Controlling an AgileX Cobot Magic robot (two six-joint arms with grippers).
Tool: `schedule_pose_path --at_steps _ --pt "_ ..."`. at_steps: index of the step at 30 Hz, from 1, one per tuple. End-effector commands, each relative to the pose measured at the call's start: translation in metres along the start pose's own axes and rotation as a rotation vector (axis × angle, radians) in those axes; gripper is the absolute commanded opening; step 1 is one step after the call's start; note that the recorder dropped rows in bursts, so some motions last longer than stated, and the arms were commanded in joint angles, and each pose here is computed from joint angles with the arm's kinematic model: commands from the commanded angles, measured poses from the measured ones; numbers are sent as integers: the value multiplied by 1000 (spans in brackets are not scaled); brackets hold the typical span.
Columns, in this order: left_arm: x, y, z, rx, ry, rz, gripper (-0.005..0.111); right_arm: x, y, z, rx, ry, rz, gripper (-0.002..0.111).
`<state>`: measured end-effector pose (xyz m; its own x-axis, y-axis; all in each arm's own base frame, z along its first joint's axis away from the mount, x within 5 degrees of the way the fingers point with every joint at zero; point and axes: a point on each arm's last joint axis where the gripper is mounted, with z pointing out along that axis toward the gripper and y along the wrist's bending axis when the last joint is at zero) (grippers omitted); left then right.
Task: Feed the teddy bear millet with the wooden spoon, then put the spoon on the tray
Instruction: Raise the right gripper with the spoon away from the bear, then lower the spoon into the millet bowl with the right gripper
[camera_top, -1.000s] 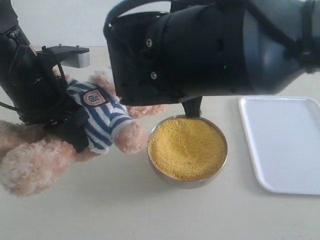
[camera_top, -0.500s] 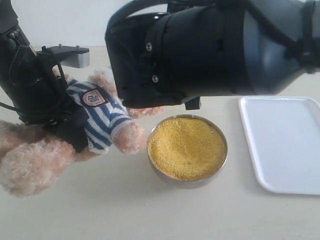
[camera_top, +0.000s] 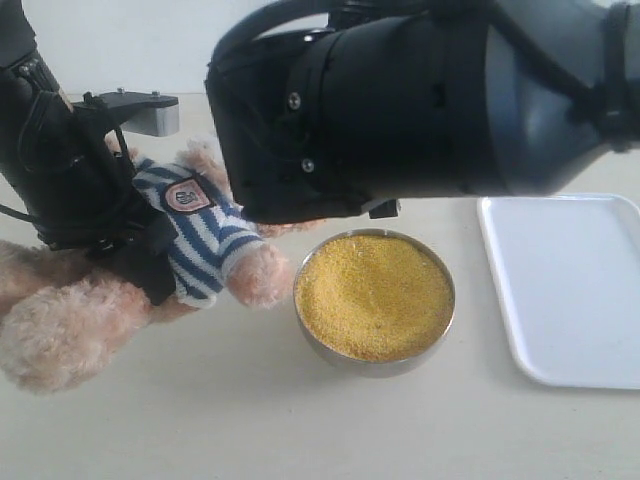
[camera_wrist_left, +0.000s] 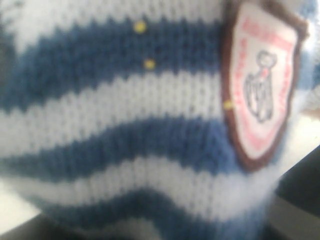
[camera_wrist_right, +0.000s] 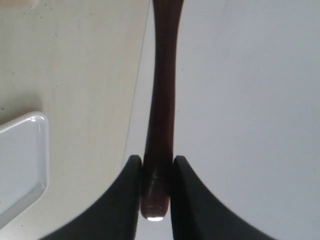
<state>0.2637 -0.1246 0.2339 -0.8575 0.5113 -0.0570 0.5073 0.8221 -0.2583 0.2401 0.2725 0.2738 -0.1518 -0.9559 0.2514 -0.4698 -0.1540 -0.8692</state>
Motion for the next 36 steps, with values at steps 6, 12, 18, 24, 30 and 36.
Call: schedule_pose_path --at_steps 6,12,18,24,30,36 --pt "-1 -1 -3 4 -12 3 4 -3 1 -9 22 -20 -16 0" --pt "-1 -1 -3 4 -12 3 4 -3 1 -9 14 -20 -13 0" --pt "-1 -1 -3 1 -11 1 4 -3 2 -9 3 -18 -10 0" --pt "-1 -1 -3 1 -11 -3 4 -3 -4 -9 67 -19 -22 0" --pt "-1 -1 -3 1 -11 -3 4 6 -13 -14 82 -26 8 0" --pt "-1 -1 -3 2 -9 -7 4 13 -14 -16 23 -28 32 0"
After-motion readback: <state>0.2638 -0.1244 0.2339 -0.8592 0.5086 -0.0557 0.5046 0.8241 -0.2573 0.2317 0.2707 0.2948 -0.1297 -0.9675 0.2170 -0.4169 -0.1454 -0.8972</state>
